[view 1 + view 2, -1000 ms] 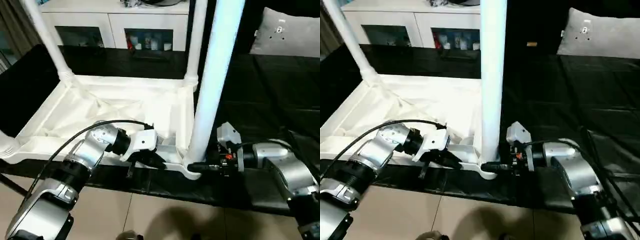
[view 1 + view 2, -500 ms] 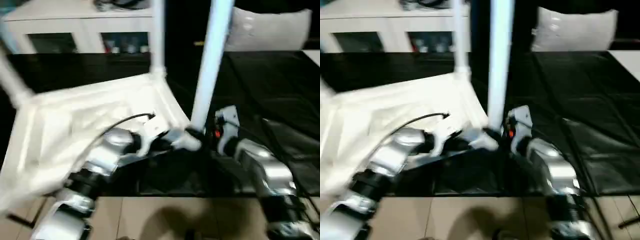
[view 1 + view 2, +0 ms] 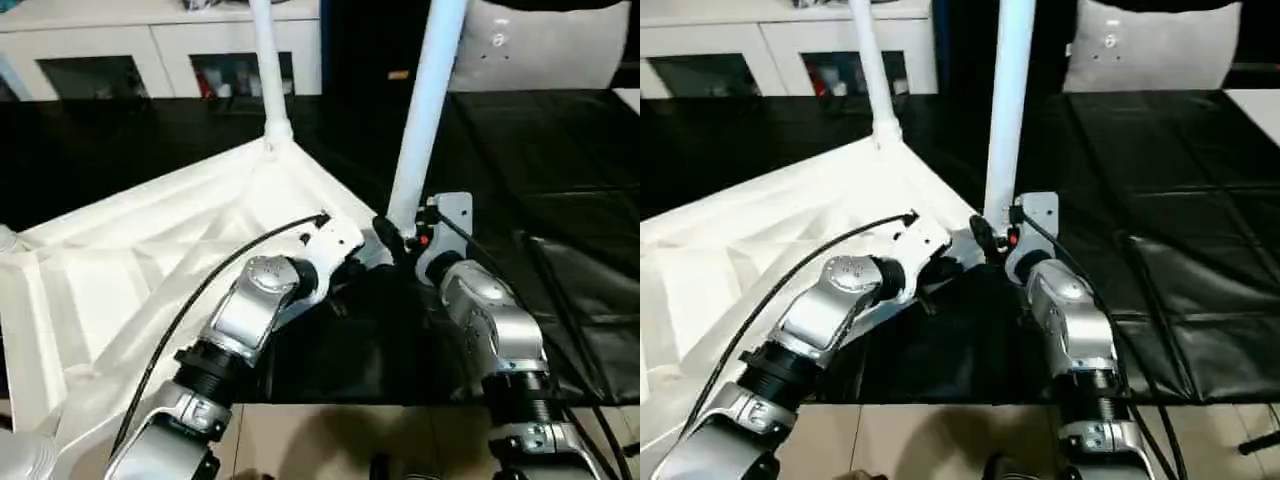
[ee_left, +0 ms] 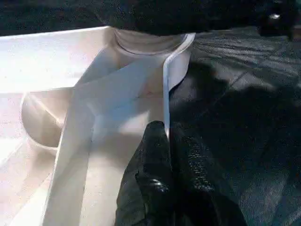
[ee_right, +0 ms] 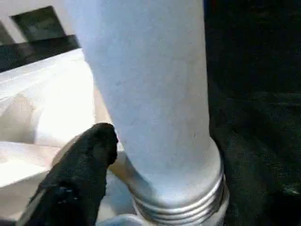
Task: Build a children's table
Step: Rotate leg to tighten
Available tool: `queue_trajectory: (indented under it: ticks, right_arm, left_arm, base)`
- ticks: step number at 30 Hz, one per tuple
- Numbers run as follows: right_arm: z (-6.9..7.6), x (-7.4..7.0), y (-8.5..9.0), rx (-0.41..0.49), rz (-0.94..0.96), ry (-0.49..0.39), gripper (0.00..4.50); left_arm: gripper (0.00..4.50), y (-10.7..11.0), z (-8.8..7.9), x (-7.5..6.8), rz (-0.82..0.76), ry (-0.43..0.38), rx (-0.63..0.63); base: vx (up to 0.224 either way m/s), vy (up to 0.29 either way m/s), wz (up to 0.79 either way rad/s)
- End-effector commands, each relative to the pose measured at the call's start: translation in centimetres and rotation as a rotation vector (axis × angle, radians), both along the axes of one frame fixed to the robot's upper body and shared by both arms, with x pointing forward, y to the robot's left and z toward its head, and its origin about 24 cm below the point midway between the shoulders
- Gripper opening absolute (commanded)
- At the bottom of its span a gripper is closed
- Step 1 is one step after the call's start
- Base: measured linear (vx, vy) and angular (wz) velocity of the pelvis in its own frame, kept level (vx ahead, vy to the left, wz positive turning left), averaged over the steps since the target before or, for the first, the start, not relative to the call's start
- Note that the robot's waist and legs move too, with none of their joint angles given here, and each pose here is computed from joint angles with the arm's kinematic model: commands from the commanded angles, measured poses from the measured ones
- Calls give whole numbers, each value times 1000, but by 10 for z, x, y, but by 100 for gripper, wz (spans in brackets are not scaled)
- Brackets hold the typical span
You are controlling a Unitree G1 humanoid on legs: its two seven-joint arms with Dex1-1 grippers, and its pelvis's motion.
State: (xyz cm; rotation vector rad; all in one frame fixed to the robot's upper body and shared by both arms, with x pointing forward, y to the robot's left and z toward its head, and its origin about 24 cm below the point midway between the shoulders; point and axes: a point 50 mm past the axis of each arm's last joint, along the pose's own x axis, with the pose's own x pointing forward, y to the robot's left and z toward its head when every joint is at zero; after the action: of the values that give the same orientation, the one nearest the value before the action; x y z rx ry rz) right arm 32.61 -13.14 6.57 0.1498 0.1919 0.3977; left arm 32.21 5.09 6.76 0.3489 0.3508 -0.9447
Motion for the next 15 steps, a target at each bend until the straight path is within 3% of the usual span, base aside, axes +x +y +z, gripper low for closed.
queue_trajectory:
  ticks: [1, 3, 6, 9, 15]
  right_arm:
    - [-8, -9, 8, 35, 107, 35, 402]
    - [-2, -16, -8, 15, 188, -6, 407]
    - [1, -22, -19, -18, 274, -25, 437]
    - [7, -29, -37, -107, 425, -54, 449]
    - [18, -37, -51, -196, 638, -87, 449]
  left_arm:
    - [0, -6, 26, 2, -86, -124, -56]
    - [0, 3, 22, 0, -153, -109, -35]
    - [0, 9, 20, -2, -210, -97, -21]
    - [0, 19, 16, -6, -318, -70, 6]
    - [0, 31, 11, -14, -508, -29, 53]
  base:
    - [0, 0, 0]
    - [0, 0, 0]
    - [0, 0, 0]
    - [0, 0, 0]
    - [0, 0, 0]
